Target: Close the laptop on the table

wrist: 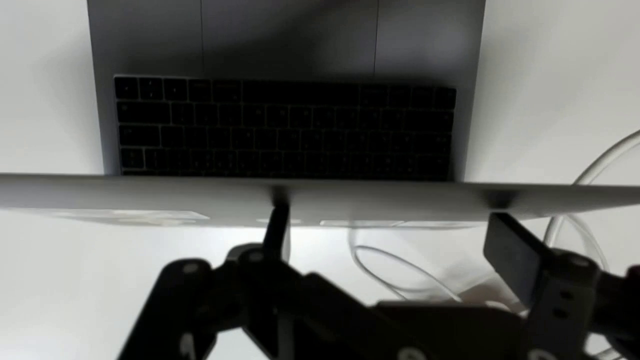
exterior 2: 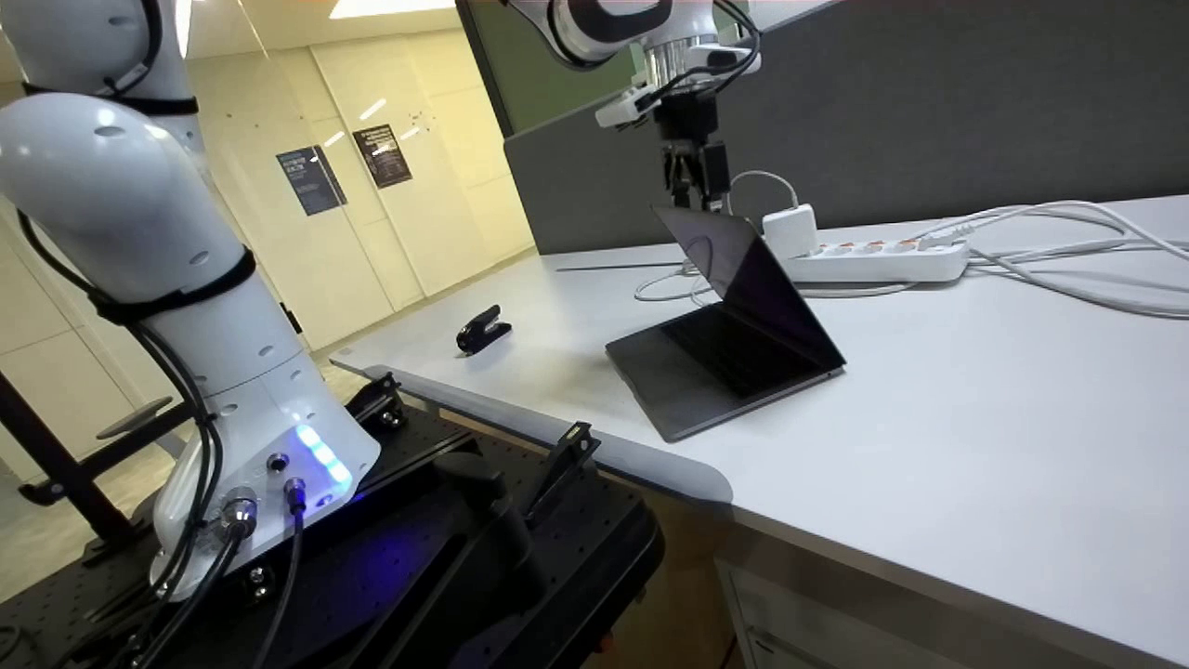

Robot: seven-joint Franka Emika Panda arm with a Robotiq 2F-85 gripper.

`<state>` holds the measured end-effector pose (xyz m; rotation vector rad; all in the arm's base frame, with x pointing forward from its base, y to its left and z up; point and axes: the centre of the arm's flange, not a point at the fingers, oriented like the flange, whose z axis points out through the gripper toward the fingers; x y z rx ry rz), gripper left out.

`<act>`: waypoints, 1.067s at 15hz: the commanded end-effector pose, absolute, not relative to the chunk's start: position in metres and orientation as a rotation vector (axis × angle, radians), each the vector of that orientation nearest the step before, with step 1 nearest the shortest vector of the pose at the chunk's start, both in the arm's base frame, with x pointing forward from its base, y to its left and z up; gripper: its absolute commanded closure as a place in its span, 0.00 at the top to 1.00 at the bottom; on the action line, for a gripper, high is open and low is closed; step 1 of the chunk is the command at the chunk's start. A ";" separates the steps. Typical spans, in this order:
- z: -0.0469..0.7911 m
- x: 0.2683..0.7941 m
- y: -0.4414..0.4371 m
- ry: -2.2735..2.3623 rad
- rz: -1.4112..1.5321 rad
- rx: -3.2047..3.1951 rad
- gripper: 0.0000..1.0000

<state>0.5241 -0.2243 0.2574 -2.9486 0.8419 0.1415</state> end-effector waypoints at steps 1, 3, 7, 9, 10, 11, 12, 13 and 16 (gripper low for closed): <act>0.255 0.493 -0.197 0.956 0.244 -2.919 1.00; 0.246 0.482 -0.188 0.983 0.297 -2.908 1.00; 0.222 0.460 -0.175 0.994 0.335 -2.906 1.00; 0.207 0.449 -0.170 0.985 0.323 -2.908 1.00; 0.199 0.443 -0.169 0.981 0.301 -2.910 1.00; 0.193 0.437 -0.169 0.985 0.282 -2.908 1.00; 0.187 0.432 -0.169 0.994 0.271 -2.899 1.00; 0.181 0.427 -0.169 1.006 0.254 -2.894 1.00; 0.165 0.414 -0.172 1.011 0.183 -2.917 1.00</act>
